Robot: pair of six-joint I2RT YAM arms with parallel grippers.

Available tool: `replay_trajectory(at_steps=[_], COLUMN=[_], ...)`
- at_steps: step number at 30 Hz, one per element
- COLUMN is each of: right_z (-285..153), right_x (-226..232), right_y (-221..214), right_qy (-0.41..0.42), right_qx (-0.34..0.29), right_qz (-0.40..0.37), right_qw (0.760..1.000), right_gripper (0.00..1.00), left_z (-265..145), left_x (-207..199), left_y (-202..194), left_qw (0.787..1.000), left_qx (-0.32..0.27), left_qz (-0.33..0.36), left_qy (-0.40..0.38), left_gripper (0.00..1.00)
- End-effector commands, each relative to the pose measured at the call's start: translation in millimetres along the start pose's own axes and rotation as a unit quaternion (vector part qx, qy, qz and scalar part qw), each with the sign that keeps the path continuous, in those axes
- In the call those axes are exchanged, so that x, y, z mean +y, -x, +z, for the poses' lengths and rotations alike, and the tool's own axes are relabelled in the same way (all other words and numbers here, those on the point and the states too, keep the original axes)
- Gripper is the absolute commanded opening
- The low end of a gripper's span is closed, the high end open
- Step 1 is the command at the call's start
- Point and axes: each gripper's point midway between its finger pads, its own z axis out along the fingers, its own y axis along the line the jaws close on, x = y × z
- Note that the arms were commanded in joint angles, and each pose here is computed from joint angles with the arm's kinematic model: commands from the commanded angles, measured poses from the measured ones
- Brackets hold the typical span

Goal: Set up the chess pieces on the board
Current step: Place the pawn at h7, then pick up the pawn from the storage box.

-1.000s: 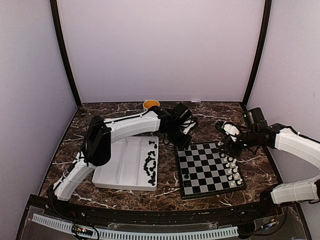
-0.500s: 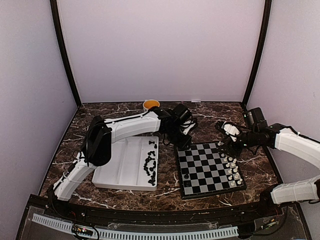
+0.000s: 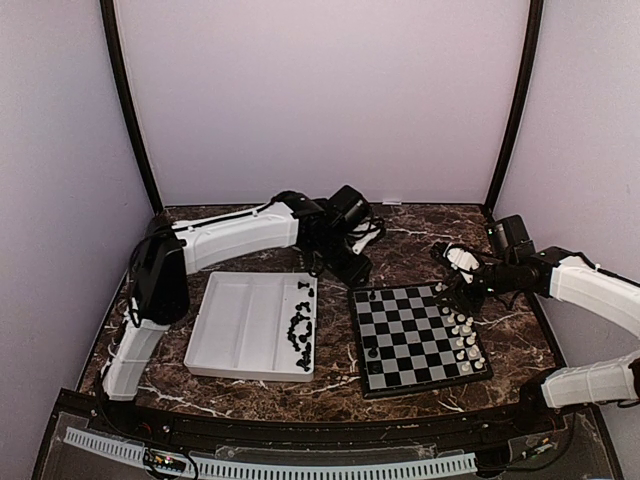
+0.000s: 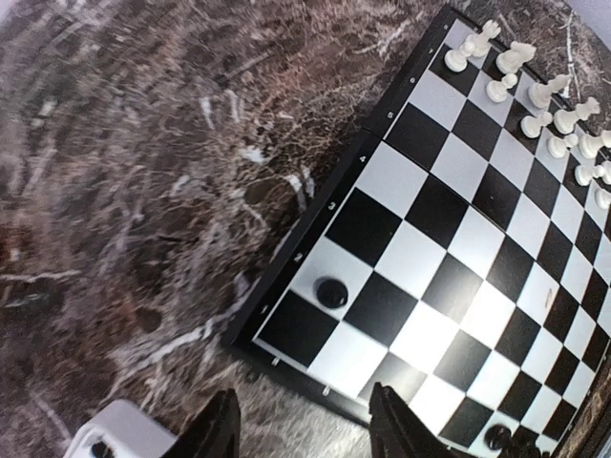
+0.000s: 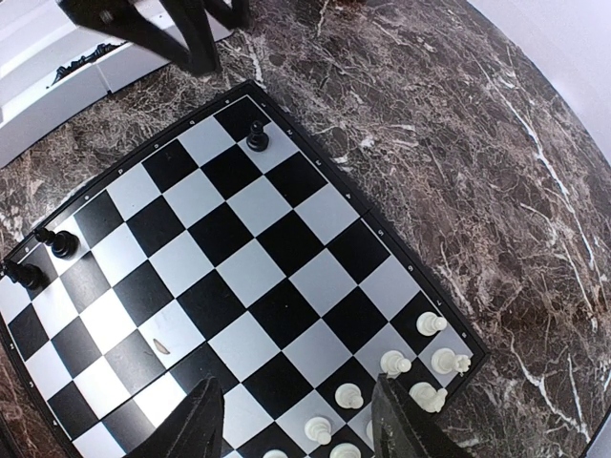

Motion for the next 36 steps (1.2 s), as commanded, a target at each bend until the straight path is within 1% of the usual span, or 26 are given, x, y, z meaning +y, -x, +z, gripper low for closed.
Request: replay_trajectory(at_steps=[1,2,3,4,5,6,10,12,15,16,21,26,29,36], right_z=[1,1,2,2,2,2,5,6,7,8,11,12,13,15], right_x=[-5,-5,-6,-6,-6,-7,-7,-6,-6,-6,-6,-6,-8,-7], right_y=[0,-1,-2,-2,-2,-2,-4,-4,-6,-6,-9,-10,-11,-13], right_qy=[-0.012,-0.013,-0.013,-0.014,-0.014,-0.015,-0.013,-0.010,-0.008,-0.008,-0.006,-0.005,-0.009,-0.003], right_qx=[-0.004,-0.001,0.000,0.000,0.001,0.001,0.004,0.006,0.010,0.010,0.017,0.019,0.023,0.027], right_qz=[0.003,0.003,0.002,0.002,0.002,0.002,0.003,0.004,0.005,0.006,0.008,0.008,0.008,0.012], right_qw=[1.000,1.000,1.000,1.000,1.000,1.000,1.000,1.000,1.000,1.000,1.000,1.000,1.000,1.000], right_gripper=[0.55,0.55,0.55,0.55,0.55,0.55,0.55,0.55,0.55,0.55,0.55,0.55,0.55,0.55], left_z=[-86,-93,-94,-98,-99,-101,-94,-88,-77,-76,-54,-32,-26,-8], left_x=[22,25,28,31,33,34,45,50,62,70,99,103,103,104], left_y=[-2,-15,-21,-36,-42,-58,-91,-98,-101,-96,-81,-78,-72,-65], left_qw=[0.997,0.997,0.997,0.997,0.997,0.997,0.997,0.997,0.997,0.996,0.995,0.997,0.998,0.998], left_qx=[-0.029,-0.020,-0.017,-0.005,-0.003,0.010,0.030,0.031,0.033,0.025,0.004,0.006,-0.007,-0.005], left_qz=[0.025,0.024,0.021,0.018,0.014,0.011,-0.014,-0.028,-0.049,-0.057,-0.066,-0.064,-0.055,-0.060], left_qy=[0.067,0.070,0.072,0.074,0.075,0.074,0.069,0.060,0.059,0.063,0.075,0.043,0.035,0.025], left_gripper=[0.45,0.41,0.39,0.35,0.33,0.31,0.28,0.25,0.25,0.26,0.32,0.34,0.35,0.31])
